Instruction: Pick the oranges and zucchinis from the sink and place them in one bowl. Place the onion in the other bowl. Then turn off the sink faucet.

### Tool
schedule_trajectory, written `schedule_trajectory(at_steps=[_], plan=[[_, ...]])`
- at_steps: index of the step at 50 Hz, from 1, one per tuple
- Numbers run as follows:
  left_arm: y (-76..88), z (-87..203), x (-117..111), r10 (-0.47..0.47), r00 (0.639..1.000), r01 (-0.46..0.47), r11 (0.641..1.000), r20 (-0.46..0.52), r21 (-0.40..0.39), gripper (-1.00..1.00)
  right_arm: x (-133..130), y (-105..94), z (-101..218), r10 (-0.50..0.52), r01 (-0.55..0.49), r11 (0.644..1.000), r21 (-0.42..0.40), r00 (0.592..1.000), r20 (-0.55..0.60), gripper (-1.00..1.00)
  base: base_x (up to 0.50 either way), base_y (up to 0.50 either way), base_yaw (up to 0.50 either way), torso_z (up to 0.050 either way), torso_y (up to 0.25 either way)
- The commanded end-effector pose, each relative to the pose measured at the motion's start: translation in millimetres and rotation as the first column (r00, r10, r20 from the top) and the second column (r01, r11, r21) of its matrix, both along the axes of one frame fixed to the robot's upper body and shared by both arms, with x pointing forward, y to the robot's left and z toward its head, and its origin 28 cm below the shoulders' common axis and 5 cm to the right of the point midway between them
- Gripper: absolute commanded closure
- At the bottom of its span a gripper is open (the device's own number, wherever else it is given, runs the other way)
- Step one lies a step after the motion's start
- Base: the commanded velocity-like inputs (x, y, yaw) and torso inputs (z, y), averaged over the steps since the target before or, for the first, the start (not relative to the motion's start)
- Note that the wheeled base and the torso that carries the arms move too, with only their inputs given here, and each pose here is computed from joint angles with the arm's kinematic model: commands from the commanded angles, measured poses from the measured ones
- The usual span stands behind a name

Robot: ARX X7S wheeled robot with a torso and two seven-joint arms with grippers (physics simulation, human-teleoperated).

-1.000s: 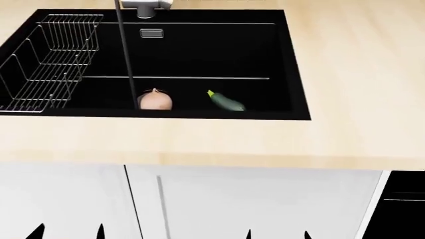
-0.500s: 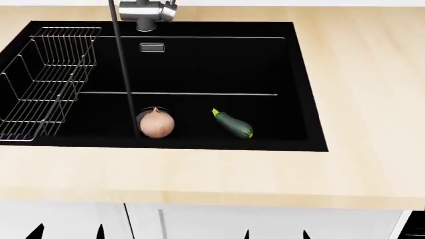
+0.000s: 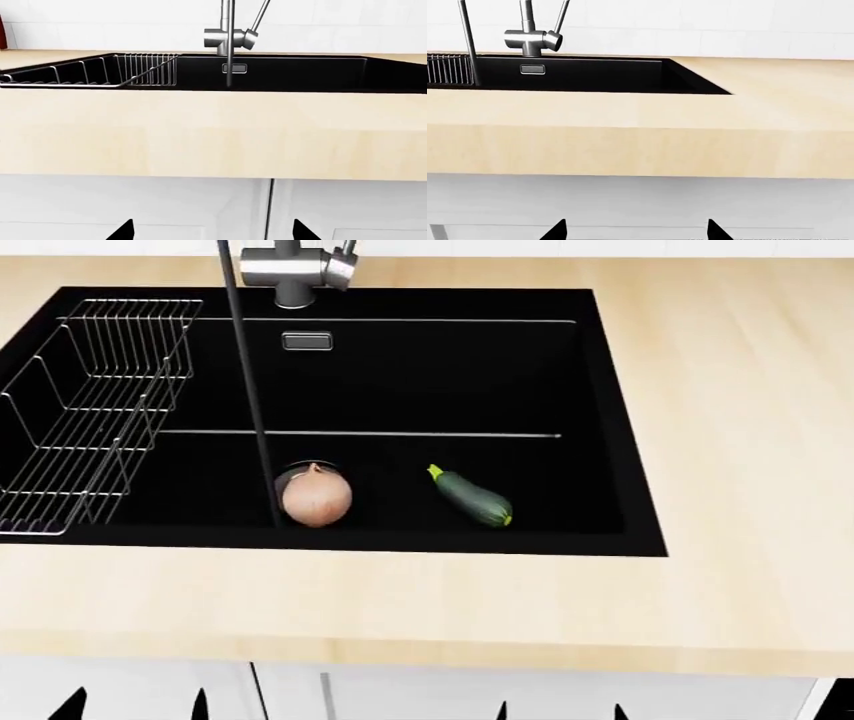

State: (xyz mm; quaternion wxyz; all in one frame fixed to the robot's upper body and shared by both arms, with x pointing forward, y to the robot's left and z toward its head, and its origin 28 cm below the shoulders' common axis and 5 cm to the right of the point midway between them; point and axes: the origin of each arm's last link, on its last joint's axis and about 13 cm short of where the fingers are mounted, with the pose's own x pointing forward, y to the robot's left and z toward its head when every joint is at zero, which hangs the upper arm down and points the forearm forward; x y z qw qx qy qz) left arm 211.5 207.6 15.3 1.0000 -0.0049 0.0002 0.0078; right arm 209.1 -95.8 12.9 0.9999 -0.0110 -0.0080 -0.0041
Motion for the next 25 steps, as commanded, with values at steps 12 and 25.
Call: schedule_trajectory(at_steps=[12,25], plan=[[-1.2,3.1,-0.3,-0.004,0.999,0.004,1.000,0.047,-0.007,-1.00,0.5,-0.4,-0.5,-0.016,0.016,1.000,0.005,1.000,-0.006,-1.00,0.00,0.00,0.00,0.042,0.000],[-0.7,3.4,-1.4,-0.003,0.999,0.003,1.000,0.046,-0.005,-1.00,-0.1,-0.5,-0.6,-0.015,0.015,1.000,0.005,1.000,-0.007,-1.00,0.00,0.00,0.00,0.050,0.000]])
